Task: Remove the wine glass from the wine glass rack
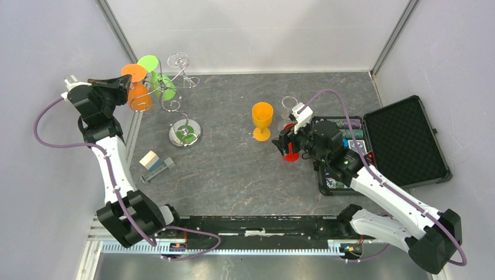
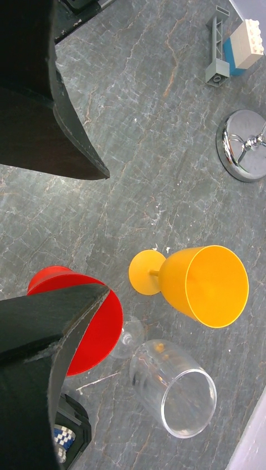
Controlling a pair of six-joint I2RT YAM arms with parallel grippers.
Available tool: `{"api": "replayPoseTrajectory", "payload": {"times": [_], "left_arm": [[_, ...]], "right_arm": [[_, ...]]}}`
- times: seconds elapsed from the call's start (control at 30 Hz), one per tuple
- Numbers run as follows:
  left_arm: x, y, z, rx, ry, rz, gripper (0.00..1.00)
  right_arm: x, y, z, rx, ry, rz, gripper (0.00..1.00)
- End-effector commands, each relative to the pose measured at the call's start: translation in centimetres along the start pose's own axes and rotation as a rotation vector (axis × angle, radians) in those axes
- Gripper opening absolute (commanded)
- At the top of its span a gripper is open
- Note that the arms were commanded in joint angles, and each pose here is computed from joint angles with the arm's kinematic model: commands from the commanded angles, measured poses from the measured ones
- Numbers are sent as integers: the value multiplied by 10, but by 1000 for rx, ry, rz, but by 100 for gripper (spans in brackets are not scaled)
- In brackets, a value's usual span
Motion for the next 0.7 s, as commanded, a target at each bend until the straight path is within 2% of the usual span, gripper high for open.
{"api": "replayPoseTrajectory", "payload": {"times": [0.0, 0.2, 0.4, 0.67], "left_arm": [[4, 16, -35, 87, 10, 47, 2], [5, 42, -35, -18, -18, -2, 2], [-11, 65, -40, -145, -87, -147, 2], [-21, 92, -58, -182, -164, -239, 2]], "right_arm": [[-9, 2, -1, 2, 2, -48, 74], [-9, 4, -4, 17, 4, -51, 74], [-10, 5, -4, 20, 3, -57, 74], [-12, 6, -3, 12, -10, -62, 74]]}}
Point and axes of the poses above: each gripper's point midway between its finger pads, its own y axis back along the fingers, its own z axis along the line the jaws close on, x = y × z, the point moved 5 cm from there along y, back along the fingers, and after that the axes turned 2 degrees about y, right-handed, at the moved point
